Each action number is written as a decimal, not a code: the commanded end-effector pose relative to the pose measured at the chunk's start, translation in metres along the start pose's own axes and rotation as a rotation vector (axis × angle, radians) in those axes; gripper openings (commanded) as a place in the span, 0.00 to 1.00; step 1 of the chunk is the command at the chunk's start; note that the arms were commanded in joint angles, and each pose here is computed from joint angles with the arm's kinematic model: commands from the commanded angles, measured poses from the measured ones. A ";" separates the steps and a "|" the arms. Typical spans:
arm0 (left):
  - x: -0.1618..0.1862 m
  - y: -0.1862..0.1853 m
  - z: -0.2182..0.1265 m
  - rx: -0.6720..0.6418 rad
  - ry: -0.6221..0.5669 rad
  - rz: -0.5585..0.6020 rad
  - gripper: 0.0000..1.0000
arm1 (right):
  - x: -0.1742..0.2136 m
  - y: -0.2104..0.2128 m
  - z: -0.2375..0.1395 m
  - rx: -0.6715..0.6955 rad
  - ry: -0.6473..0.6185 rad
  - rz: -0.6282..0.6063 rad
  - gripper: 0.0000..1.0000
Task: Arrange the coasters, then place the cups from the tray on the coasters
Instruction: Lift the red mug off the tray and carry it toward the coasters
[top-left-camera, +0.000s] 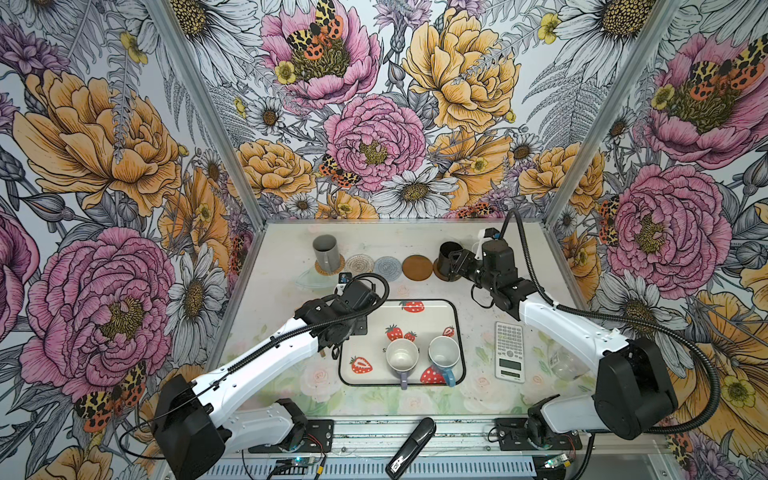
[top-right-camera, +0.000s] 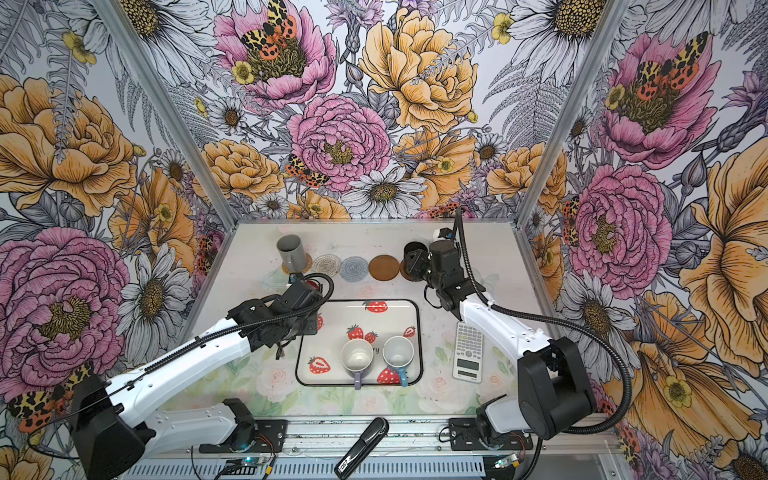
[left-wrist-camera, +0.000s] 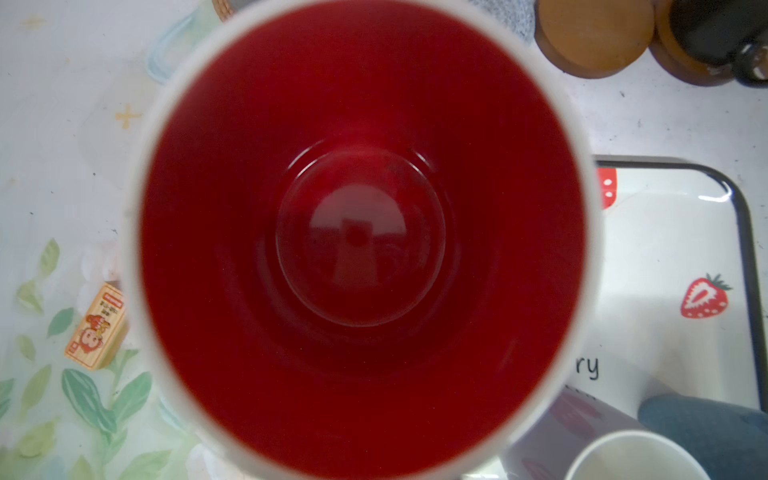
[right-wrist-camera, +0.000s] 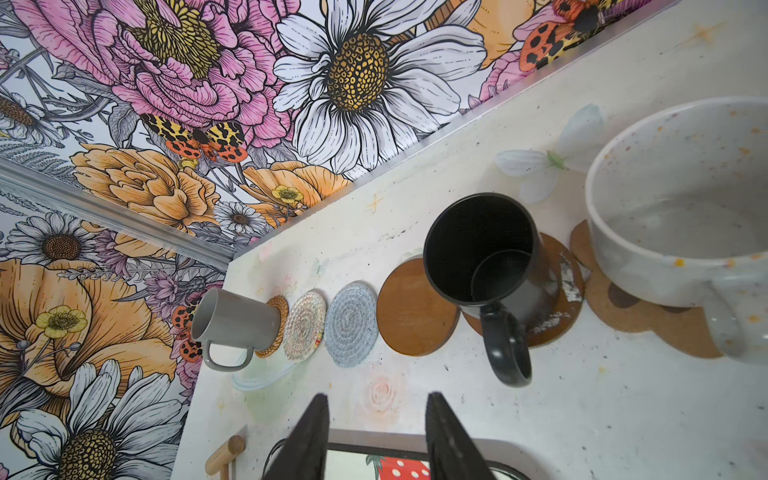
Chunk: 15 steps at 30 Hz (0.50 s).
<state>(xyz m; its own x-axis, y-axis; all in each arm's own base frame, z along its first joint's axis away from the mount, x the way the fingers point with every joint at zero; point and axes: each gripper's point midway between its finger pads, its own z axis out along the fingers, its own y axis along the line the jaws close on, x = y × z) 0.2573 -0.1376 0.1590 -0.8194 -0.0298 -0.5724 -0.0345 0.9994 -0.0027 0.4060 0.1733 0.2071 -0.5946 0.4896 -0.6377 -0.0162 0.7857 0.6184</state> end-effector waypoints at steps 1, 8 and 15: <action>-0.041 -0.007 -0.004 0.028 -0.105 0.008 0.00 | -0.008 -0.002 -0.008 0.008 -0.029 0.001 0.41; -0.080 -0.015 0.024 0.053 -0.130 -0.015 0.00 | -0.004 0.000 0.002 -0.001 0.004 -0.003 0.41; -0.116 -0.023 0.058 0.073 -0.150 -0.034 0.00 | -0.003 -0.001 0.002 -0.001 0.006 -0.014 0.41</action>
<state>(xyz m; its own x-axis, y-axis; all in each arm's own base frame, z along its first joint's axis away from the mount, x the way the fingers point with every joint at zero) 0.3492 -0.1417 0.1414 -0.8171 -0.0409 -0.5750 -0.0471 0.9989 -0.0042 0.4067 0.1724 0.1993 -0.6100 0.4847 -0.6269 -0.0048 0.7889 0.6145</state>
